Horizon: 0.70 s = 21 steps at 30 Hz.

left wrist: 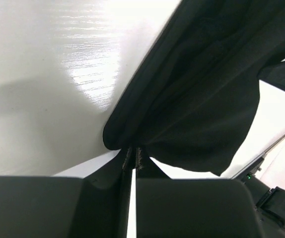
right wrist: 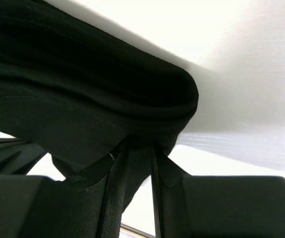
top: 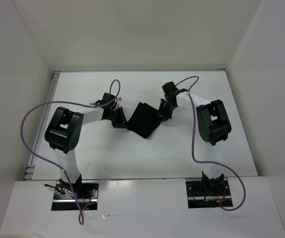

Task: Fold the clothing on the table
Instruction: Fold the skirt

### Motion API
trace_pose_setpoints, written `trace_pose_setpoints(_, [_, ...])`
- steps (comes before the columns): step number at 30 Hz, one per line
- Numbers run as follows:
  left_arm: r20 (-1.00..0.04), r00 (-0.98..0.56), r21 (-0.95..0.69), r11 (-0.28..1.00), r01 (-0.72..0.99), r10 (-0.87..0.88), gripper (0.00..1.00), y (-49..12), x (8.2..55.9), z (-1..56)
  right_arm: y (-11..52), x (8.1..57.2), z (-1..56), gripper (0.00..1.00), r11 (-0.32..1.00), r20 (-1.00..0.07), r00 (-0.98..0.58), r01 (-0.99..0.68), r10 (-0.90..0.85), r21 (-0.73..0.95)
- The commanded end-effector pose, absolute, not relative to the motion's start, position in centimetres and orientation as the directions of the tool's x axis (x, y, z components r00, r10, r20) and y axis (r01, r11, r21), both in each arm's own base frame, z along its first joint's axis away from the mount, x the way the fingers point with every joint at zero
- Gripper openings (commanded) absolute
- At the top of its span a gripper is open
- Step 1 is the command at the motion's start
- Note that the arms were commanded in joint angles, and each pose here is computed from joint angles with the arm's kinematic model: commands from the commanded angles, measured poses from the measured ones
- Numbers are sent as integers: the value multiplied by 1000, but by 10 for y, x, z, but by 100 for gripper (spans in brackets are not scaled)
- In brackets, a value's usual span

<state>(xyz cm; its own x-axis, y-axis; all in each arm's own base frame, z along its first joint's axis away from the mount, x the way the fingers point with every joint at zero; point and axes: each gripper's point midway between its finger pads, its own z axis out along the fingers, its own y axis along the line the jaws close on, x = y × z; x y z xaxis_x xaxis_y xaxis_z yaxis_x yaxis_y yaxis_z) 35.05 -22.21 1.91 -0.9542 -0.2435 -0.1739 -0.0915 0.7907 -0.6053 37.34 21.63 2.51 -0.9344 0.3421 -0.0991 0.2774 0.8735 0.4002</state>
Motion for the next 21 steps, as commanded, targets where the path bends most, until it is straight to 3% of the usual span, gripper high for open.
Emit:
trace_pose_setpoints(1, [-141,-963,-551,826,-118,-231,6,-211,342,-3,208,400,68,30,863,-222,-906,233,360,449])
trace_pose_setpoints(4, [-117,-964,-540,830,-140,-239,18,-206,337,-7,194,411,98,30,858,-273,-882,232,384,457])
trace_pose_setpoints(8, [-156,-955,-574,810,-121,-254,54,-209,339,23,168,421,136,30,870,-355,-844,233,403,435])
trace_pose_setpoints(11, [-268,-919,-596,799,-77,-288,70,-203,349,71,154,417,173,30,862,-420,-802,214,424,460])
trace_pose_setpoints(15, [-425,-851,-647,761,46,-309,100,-203,347,156,131,398,214,33,836,-469,-752,194,463,513])
trace_pose_setpoints(18, [-501,-811,-679,718,151,-303,100,-204,330,194,123,364,224,43,814,-477,-742,159,472,559])
trace_pose_setpoints(19, [-517,-799,-681,713,168,-306,100,-203,326,199,117,356,226,53,804,-476,-734,158,484,574])
trace_pose_setpoints(21, [-556,-766,-673,716,187,-323,100,-195,313,209,114,331,232,57,783,-484,-723,124,492,610])
